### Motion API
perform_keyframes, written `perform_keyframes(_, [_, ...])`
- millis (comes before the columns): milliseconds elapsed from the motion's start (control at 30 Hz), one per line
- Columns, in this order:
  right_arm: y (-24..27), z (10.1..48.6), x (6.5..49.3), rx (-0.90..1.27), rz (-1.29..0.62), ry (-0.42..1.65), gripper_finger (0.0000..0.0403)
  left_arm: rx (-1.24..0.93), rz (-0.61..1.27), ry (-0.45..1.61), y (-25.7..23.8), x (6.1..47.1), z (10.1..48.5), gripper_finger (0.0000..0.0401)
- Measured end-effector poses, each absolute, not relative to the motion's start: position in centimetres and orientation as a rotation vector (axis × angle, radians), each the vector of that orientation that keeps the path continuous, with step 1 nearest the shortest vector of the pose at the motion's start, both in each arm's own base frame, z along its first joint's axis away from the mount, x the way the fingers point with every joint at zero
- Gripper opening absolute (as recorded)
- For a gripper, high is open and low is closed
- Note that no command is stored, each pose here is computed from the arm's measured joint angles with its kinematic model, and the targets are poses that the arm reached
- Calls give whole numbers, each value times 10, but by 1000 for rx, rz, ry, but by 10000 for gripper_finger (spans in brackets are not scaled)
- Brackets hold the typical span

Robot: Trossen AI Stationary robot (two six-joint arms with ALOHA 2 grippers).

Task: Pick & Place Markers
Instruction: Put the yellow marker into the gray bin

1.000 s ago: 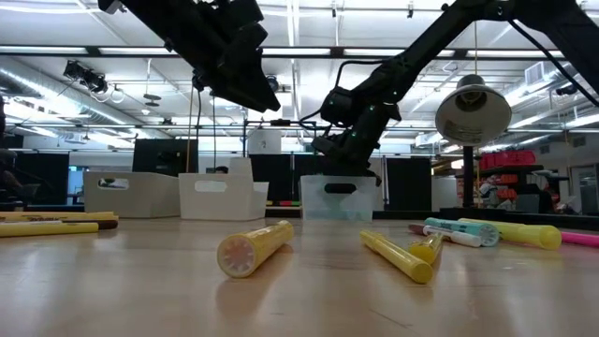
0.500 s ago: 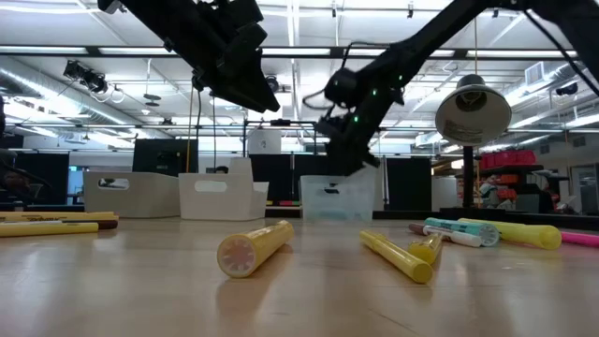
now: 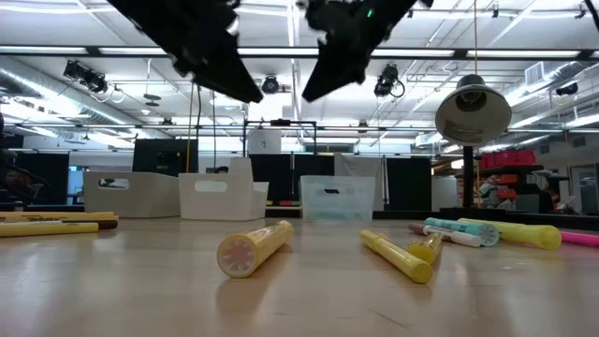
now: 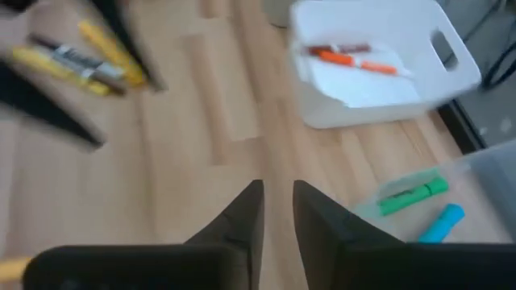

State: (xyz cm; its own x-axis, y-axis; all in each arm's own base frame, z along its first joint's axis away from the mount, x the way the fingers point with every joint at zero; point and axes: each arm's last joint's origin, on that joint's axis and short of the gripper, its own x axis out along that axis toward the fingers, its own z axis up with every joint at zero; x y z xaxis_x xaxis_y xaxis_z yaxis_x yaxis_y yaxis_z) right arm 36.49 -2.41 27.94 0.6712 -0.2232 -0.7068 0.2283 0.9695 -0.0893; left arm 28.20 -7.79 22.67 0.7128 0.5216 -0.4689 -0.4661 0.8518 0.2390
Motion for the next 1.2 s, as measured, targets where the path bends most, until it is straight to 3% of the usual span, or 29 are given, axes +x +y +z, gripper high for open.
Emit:
perform_keyframes(200, [48, 255, 346, -153, -238, 769, 52, 55, 421, 545, -116, 257, 234, 211])
perform_keyframes(333, [80, 227, 329, -135, -168, 681, 47, -14, 319, 524, -147, 239, 235, 211])
perform_keyframes(500, [101, 201, 315, -86, -100, 585, 45, -203, 231, 686, -169, 212, 224, 211])
perform_keyframes(767, [100, 196, 314, -45, -91, 461, 45, -631, 437, 1145, -173, 170, 204, 211])
perform_keyframes(1200, [93, 197, 317, -79, -102, 444, 45, -824, 666, 1248, -177, 160, 194, 210])
